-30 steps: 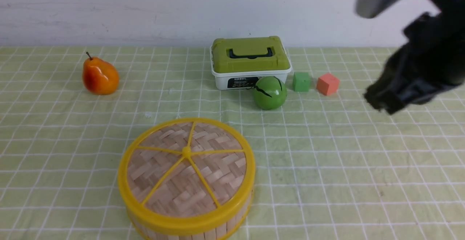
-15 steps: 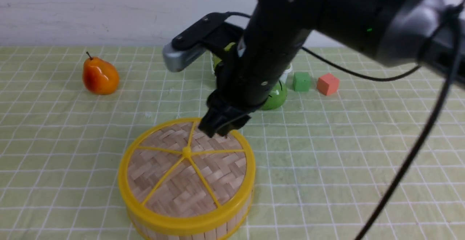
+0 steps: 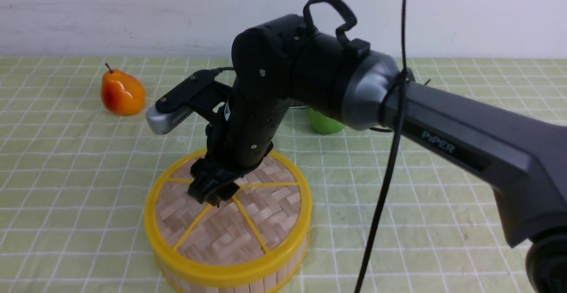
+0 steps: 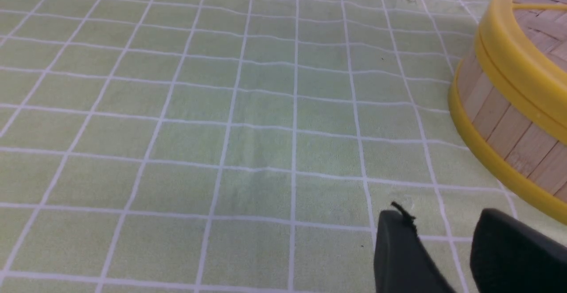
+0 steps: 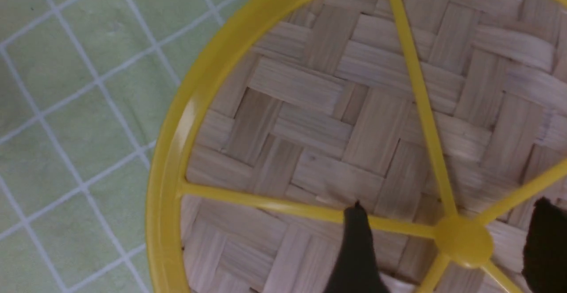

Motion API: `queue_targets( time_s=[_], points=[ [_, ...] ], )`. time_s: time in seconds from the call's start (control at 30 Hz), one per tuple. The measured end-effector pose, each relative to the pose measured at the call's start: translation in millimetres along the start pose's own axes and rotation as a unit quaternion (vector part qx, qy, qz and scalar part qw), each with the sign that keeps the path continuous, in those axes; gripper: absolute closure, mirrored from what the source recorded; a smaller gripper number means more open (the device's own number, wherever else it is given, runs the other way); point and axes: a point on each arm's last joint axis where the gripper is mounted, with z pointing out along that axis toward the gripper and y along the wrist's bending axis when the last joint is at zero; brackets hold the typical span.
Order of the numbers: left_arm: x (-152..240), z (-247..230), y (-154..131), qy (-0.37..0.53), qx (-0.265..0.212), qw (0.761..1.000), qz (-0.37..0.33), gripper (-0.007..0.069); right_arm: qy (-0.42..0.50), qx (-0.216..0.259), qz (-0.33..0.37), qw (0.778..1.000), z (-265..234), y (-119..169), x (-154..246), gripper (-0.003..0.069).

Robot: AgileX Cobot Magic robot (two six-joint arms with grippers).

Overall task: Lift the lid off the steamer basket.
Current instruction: Use the right arm to lift the lid of the steamer, then use the right arm to place the steamer lid on the table

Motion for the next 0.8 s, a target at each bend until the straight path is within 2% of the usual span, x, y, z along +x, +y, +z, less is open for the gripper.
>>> queue_targets(
  time_s=[0.07,0.37,0.63,0.8],
  points=[
    [0.0,0.0,0.0,0.000,0.000,1.000,0.000,0.0386,0.002,-0.001,0.001,1.000,3.5,-0.4,0.4,0.0261],
    [0.0,0.0,0.0,0.000,0.000,1.000,0.000,0.0386,0.003,0.007,0.010,1.000,7.2,-3.8,0.6,0.0582],
    [0.0,0.0,0.0,0.000,0.000,1.000,0.000,0.0386,0.006,0.015,0.004,1.000,-6.0,-3.7,-2.9,0.0579],
    [0.0,0.0,0.0,0.000,0.000,1.000,0.000,0.0386,-0.042,0.052,-0.018,0.998,-89.7,0.8,-13.3,0.0579]
  ],
)
